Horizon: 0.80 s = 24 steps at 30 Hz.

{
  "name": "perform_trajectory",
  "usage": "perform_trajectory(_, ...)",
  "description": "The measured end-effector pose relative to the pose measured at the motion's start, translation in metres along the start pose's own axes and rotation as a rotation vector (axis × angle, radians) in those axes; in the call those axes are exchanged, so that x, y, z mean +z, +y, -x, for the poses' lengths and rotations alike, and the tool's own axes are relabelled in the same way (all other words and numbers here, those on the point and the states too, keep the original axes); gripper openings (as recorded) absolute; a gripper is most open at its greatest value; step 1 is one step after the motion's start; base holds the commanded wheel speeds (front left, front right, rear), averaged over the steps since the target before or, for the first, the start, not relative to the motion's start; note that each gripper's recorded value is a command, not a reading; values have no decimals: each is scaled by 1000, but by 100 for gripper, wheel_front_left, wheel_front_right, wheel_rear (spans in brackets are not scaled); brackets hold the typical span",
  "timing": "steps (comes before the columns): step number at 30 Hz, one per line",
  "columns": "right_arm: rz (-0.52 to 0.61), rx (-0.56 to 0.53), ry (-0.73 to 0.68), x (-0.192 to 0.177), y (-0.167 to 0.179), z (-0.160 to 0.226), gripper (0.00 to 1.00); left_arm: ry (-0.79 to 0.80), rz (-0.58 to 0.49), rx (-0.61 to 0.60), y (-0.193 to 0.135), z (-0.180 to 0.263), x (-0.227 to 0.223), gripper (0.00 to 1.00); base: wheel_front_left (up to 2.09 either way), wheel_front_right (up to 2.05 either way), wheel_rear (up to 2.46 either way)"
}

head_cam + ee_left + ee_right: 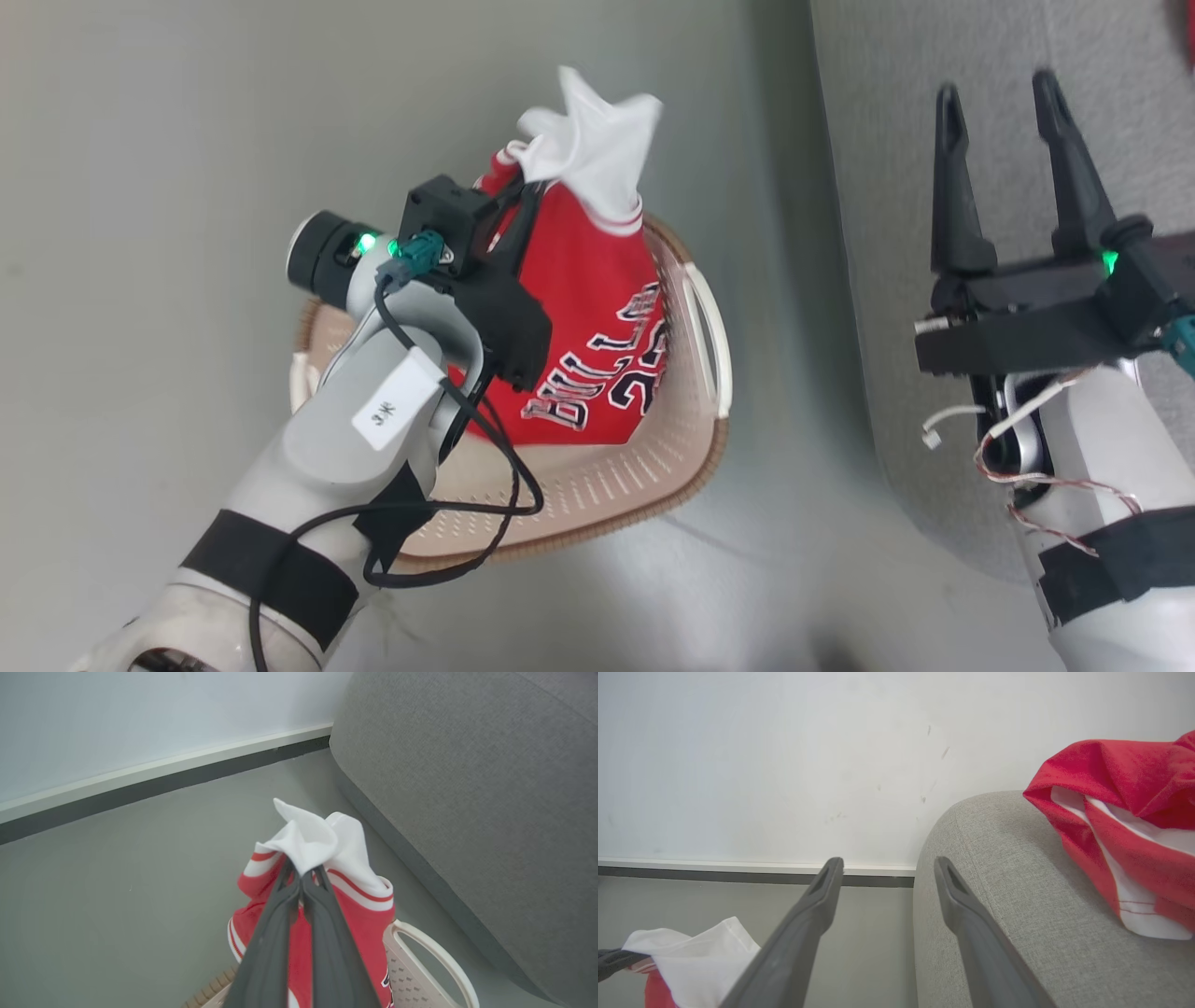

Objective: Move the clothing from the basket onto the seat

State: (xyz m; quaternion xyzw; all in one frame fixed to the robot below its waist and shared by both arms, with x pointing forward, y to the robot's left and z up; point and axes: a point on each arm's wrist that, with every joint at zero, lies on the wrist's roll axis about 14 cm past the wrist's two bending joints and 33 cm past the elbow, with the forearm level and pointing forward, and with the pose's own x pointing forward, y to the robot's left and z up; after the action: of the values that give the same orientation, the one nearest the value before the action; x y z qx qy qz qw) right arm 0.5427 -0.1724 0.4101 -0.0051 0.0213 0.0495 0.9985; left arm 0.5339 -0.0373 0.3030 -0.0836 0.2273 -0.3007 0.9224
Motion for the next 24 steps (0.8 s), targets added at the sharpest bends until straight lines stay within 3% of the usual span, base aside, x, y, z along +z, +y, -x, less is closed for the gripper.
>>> perform_trajectory(11, -17, 13, -65, 44, 10, 14, 100, -250, -96, 4, -5, 38, 117, 0, 0, 0, 0)
perform_trajectory(24, -18, 55, -107, 82, 23, 45, 100, -451, -200, 4, -34, 93, 210, 0, 0, 0, 0)
